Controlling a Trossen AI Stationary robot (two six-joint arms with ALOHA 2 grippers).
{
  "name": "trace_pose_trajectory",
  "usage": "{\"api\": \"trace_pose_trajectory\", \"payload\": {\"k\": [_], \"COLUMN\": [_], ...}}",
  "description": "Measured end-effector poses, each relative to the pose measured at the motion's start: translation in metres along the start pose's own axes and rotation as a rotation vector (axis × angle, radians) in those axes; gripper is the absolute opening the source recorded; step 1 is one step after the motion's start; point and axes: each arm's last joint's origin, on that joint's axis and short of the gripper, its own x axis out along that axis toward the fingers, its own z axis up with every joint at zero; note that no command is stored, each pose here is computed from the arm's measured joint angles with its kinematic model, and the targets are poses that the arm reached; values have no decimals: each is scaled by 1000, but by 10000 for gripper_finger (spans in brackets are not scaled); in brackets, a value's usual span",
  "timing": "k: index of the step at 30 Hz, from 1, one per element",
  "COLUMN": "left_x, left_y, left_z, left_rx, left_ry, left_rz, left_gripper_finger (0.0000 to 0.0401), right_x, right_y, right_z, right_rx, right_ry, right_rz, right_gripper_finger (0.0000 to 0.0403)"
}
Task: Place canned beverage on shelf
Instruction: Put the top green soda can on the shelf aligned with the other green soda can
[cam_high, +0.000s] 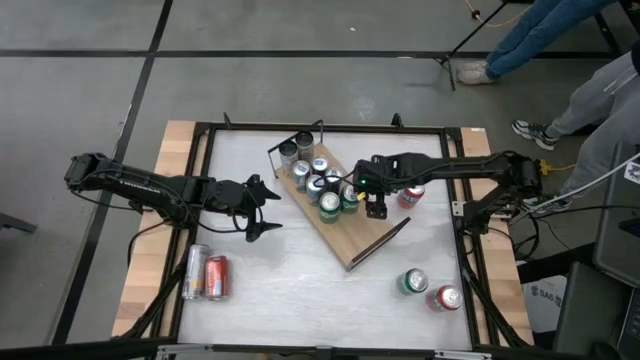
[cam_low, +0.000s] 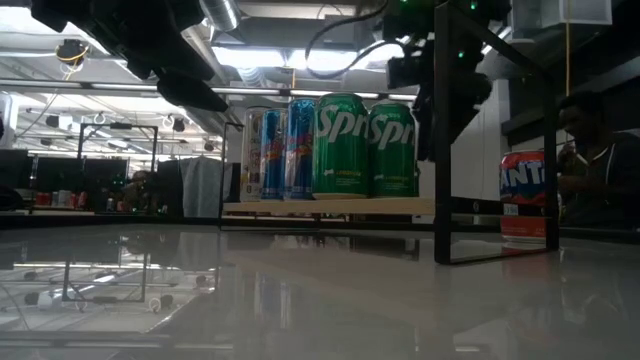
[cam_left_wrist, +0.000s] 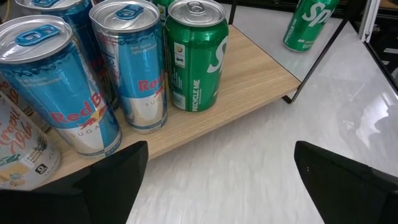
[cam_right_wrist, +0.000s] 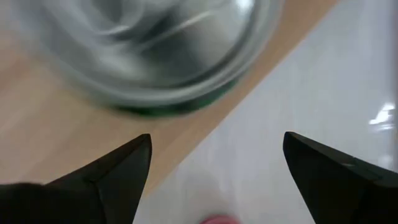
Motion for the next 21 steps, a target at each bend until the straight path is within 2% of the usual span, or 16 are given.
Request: {"api": "trace_pose_trajectory", "payload": {"k": [5, 12, 21], "left_x": [0, 0, 0], "left_y": [0, 0, 0], "left_z": [0, 0, 0], "left_rx": [0, 0, 0], "left_ry": [0, 0, 0], "left_rz": [0, 0, 0], "left_gripper_finger": [394, 394, 394], "right_x": [6, 6, 6], "right_y": [-2, -2, -2], "right_z": [4, 10, 10], "right_rx": [31, 43, 42], "right_ry": [-63, -130, -128], "right_rz": [-89, -86, -85], "right_gripper_finger": [353, 353, 353]}}
